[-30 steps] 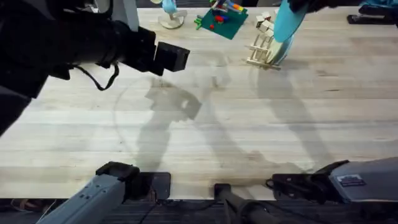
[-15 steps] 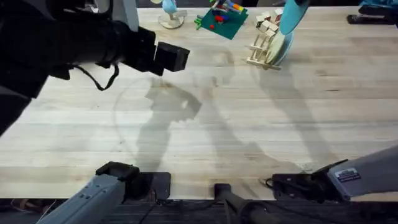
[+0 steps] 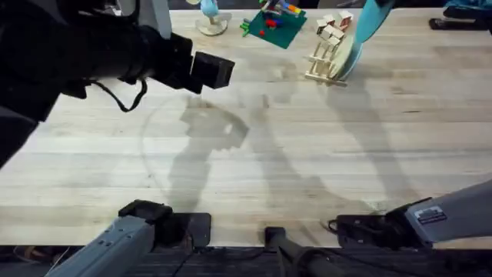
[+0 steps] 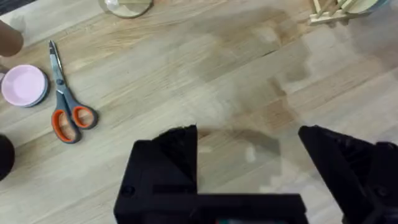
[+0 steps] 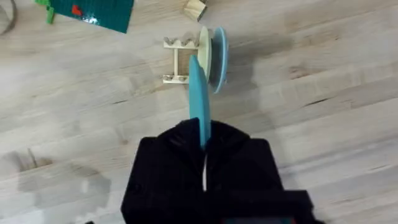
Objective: Pick up the plates from the table one by one and place each into a slot on the dish rack.
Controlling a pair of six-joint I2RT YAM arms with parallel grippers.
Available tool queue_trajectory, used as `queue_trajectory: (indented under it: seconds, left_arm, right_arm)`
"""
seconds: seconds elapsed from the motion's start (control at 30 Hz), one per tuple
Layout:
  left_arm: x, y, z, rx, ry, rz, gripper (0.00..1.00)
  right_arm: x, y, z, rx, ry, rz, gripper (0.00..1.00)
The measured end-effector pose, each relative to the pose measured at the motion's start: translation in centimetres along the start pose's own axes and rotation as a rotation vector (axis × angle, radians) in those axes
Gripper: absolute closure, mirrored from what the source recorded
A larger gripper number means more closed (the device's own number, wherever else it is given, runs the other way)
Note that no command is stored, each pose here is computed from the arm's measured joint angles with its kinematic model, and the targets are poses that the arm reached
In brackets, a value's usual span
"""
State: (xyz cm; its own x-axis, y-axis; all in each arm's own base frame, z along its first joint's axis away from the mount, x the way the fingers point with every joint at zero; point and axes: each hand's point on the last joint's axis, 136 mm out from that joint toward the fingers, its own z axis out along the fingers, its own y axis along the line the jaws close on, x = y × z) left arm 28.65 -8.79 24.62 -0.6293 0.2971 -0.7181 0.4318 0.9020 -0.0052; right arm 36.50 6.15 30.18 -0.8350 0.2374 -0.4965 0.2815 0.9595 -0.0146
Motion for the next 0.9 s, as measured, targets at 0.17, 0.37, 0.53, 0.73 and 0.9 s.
queue_trajectory:
  seconds: [0.17, 0.37, 0.53, 0.73, 0.9]
  left_arm:
    - [0.0, 0.0, 0.0, 0.000, 0.000, 0.000, 0.007]
    - [0.0, 0.0, 0.0, 0.000, 0.000, 0.000, 0.007]
    - [0.0, 0.0, 0.0, 0.000, 0.000, 0.000, 0.007]
    - [0.0, 0.0, 0.0, 0.000, 0.000, 0.000, 0.007]
    - [0.0, 0.0, 0.0, 0.000, 0.000, 0.000, 0.008]
  right_arm:
    - [0.2, -0.1, 0.0, 0.004, 0.007, 0.012, 0.969]
    - [0.3, 0.1, 1.2, 0.022, 0.037, 0.019, 0.969]
    - [0.4, 0.8, 3.6, 0.048, 0.080, 0.011, 0.970]
    - [0.6, 0.9, 5.6, 0.064, 0.125, 0.015, 0.970]
    - [0.3, 1.1, 7.4, 0.061, 0.148, 0.025, 0.970]
